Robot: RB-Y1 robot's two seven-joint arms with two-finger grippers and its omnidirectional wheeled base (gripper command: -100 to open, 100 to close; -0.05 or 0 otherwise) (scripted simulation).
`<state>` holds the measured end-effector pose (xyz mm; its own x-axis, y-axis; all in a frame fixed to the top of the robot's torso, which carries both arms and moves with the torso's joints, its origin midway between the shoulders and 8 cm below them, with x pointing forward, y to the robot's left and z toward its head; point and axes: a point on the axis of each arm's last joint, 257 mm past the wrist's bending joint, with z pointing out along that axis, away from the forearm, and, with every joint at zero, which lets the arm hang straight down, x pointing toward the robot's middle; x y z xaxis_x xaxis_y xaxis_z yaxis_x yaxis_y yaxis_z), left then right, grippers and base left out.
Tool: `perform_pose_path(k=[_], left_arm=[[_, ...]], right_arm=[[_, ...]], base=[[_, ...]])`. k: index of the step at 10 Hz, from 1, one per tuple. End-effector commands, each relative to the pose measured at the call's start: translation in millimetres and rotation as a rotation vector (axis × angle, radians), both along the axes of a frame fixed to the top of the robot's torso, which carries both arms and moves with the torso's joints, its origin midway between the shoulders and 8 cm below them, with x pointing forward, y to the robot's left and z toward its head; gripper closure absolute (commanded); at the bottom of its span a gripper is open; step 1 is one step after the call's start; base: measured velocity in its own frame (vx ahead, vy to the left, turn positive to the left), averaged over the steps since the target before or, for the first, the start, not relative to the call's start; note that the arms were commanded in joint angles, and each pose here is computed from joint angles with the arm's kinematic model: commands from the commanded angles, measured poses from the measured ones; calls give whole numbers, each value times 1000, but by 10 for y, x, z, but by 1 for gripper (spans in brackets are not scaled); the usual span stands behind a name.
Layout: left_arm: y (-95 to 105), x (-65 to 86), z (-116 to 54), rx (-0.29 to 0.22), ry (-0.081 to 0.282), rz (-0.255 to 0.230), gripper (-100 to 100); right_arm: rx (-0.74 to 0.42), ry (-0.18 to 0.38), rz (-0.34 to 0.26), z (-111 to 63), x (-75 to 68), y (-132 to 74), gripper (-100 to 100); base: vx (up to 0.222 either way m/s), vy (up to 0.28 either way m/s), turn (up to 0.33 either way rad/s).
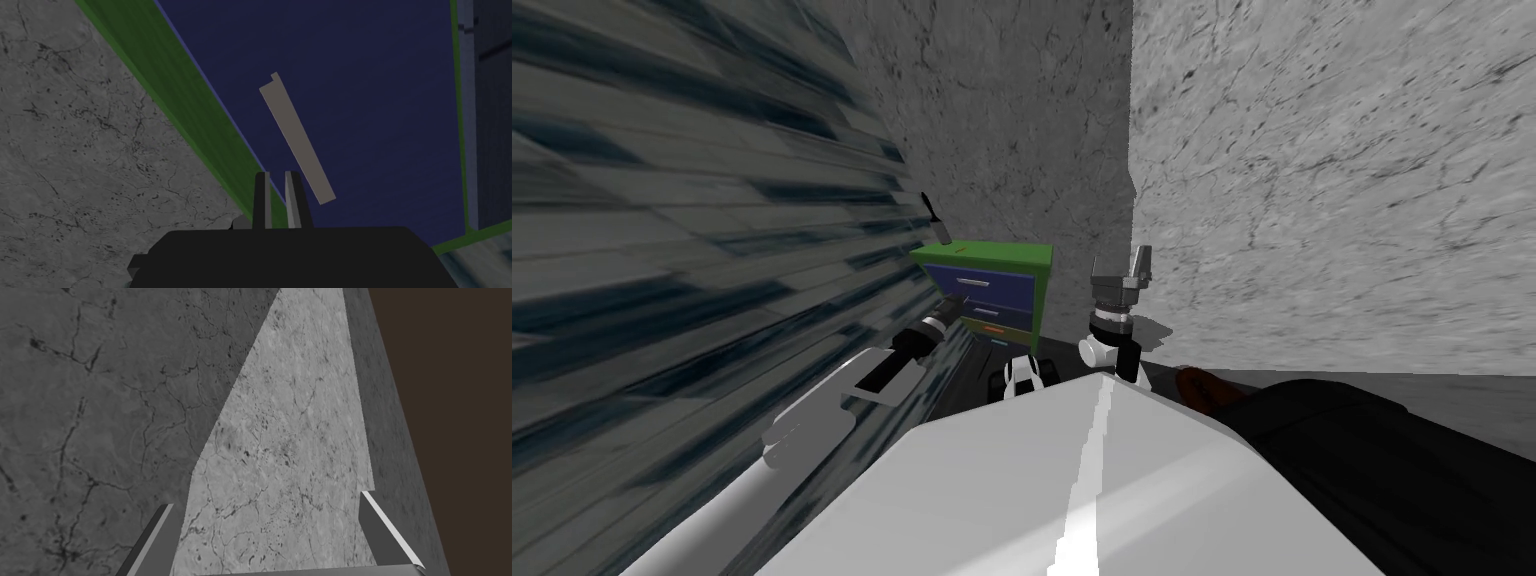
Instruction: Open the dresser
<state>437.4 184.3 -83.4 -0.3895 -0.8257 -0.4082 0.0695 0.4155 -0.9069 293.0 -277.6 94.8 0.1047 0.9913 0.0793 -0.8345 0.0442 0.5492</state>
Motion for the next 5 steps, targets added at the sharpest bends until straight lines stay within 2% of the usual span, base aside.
perform_pose_path(k=[1,2,5], left_arm=[[51,71,-37,-2,1,13,-100],[77,103,-57,-4,2,20,-100],[75,81,-31,-1,0,19,-100]], right_arm=[[0,0,0,0,-1,0,0],[0,0,0,0,-1,0,0],[0,0,0,0,0,0,0]], base=[[138,-83,-51],[155,-111,-74],[91,-55,-18]])
